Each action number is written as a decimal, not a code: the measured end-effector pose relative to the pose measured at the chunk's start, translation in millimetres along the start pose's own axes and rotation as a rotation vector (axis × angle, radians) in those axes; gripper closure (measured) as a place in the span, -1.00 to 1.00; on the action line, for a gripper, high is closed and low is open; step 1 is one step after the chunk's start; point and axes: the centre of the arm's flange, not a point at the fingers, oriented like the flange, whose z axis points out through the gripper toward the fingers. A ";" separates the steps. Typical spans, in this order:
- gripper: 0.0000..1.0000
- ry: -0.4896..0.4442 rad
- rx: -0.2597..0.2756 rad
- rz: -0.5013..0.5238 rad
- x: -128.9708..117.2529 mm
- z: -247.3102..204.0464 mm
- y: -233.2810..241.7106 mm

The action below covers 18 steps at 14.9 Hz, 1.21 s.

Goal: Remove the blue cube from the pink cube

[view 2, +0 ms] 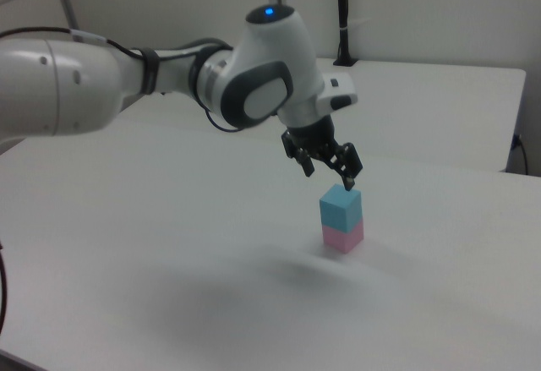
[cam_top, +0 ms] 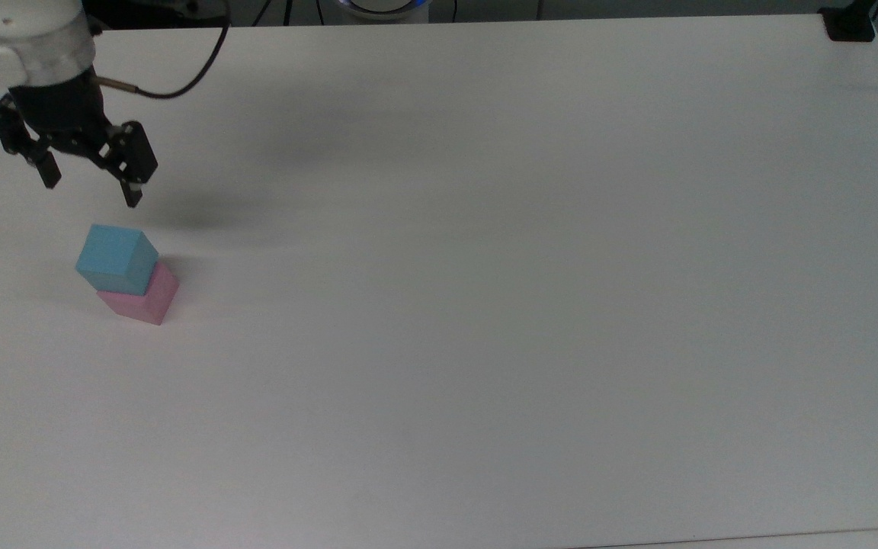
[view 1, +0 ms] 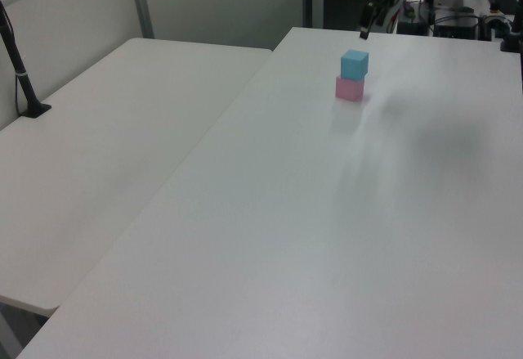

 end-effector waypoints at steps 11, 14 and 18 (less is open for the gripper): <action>-1.00 0.006 -0.012 -0.008 6.9 63.7 -14.3; -0.89 0.040 -0.020 -0.025 11.3 75.7 -21.0; -0.15 0.048 -0.024 -0.082 14.0 80.1 -23.8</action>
